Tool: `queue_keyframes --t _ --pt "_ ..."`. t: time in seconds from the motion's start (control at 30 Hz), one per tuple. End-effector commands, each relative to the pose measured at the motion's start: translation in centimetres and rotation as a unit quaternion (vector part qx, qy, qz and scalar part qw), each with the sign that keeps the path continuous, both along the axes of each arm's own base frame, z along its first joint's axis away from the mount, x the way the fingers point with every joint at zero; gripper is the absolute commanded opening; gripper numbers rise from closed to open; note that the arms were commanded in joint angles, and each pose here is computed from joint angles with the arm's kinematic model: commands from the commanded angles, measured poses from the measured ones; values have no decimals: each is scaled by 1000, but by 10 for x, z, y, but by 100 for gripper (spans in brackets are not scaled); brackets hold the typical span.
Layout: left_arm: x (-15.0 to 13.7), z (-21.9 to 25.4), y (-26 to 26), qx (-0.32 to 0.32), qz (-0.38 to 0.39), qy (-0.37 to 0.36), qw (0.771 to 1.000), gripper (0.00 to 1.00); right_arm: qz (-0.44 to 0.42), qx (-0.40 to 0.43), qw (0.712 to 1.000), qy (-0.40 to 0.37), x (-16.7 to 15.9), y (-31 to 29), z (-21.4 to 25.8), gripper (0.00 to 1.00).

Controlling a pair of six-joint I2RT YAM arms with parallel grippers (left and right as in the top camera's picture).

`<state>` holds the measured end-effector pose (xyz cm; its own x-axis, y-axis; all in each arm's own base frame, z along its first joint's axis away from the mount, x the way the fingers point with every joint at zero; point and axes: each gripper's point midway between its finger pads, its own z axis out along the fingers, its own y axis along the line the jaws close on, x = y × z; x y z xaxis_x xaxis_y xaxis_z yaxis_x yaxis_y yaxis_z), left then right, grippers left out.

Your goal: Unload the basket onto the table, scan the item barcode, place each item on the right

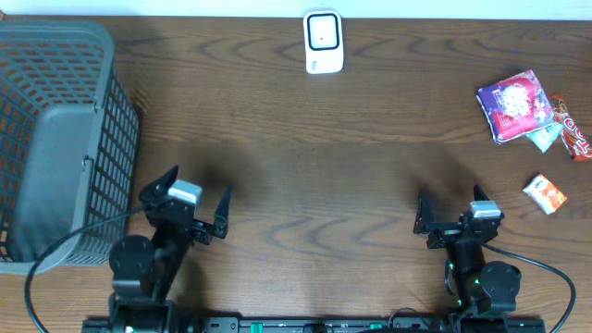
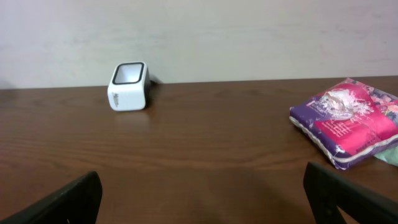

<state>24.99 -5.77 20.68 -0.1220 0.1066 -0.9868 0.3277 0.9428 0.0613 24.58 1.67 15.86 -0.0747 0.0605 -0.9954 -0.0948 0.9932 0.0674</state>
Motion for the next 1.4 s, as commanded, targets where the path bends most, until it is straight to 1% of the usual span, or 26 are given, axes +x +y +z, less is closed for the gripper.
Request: queue_keyframes --t 0.0,0.13,0.2,0.3,0.43,0.6,0.73,0.87,1.1,1.23,1.37 --pt "-1 -7 5 -28 11 -26 999 98 7 3 1000 -1 -1 3 0 99" --pt "-2 -17 8 -37 19 -48 998 98 7 3 1000 -1 -1 3 0 99" --pt "-1 -24 14 -61 42 -42 996 98 7 3 1000 -1 -1 3 0 99" --pt "-2 -32 17 -68 51 -44 995 98 7 3 1000 -1 -1 3 0 99" --pt "-4 -31 20 -69 57 -59 994 98 7 3 1000 -1 -1 3 0 99" --pt "-5 -25 33 -91 96 -69 989 98 7 3 1000 -1 -1 3 0 99" --pt "-4 -39 37 -88 110 -43 989 98 7 3 1000 -1 -1 3 0 99" --pt "-7 -68 38 -81 118 15 990 98 7 3 1000 -1 -1 3 0 99" --pt "-6 -67 41 -82 128 13 988 98 7 3 1000 -1 -1 3 0 99" --pt "-6 -69 49 -112 155 20 981 98 7 3 1000 -1 -1 3 0 99" --pt "-6 -69 49 -109 156 19 982 98 7 3 1000 -1 -1 3 0 99"
